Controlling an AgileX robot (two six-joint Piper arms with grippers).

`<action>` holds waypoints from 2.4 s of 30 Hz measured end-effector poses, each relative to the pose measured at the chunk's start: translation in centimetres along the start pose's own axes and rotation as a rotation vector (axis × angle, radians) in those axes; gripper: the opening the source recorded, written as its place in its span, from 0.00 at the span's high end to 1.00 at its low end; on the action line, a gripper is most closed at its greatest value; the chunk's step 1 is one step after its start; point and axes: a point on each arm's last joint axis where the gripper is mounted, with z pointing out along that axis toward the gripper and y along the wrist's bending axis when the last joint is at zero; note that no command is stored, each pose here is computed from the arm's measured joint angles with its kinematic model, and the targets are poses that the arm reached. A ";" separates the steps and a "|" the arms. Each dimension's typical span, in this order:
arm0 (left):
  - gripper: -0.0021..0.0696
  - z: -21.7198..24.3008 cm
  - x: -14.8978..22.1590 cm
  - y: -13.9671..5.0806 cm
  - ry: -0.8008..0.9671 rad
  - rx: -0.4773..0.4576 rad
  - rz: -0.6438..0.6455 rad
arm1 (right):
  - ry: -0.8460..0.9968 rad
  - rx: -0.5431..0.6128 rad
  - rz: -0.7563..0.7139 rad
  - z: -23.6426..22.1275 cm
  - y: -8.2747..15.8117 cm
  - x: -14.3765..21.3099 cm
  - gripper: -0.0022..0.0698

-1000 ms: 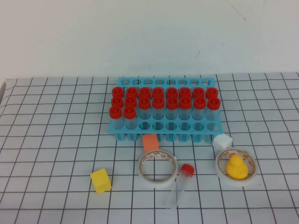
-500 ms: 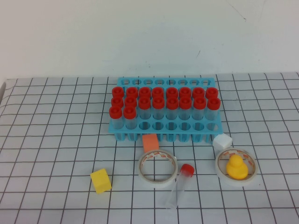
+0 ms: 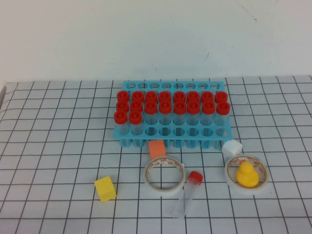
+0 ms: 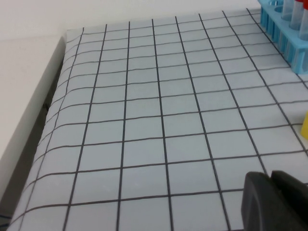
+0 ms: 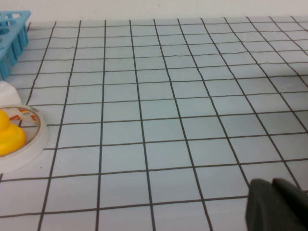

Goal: Place the test tubes

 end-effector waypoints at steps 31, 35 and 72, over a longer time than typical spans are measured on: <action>0.97 -2.1 -6.0 -4.8 0.108 0.553 -0.566 | 0.000 -0.286 0.984 -0.3 2.2 -1.0 0.97; 0.97 -2.0 -10.3 -5.5 0.213 0.624 -0.314 | -0.002 -0.299 1.025 -0.3 2.2 -1.1 0.97; 0.74 14.9 -14.2 -22.9 0.933 0.774 0.744 | 0.114 -0.324 0.829 -0.4 3.0 -0.1 0.97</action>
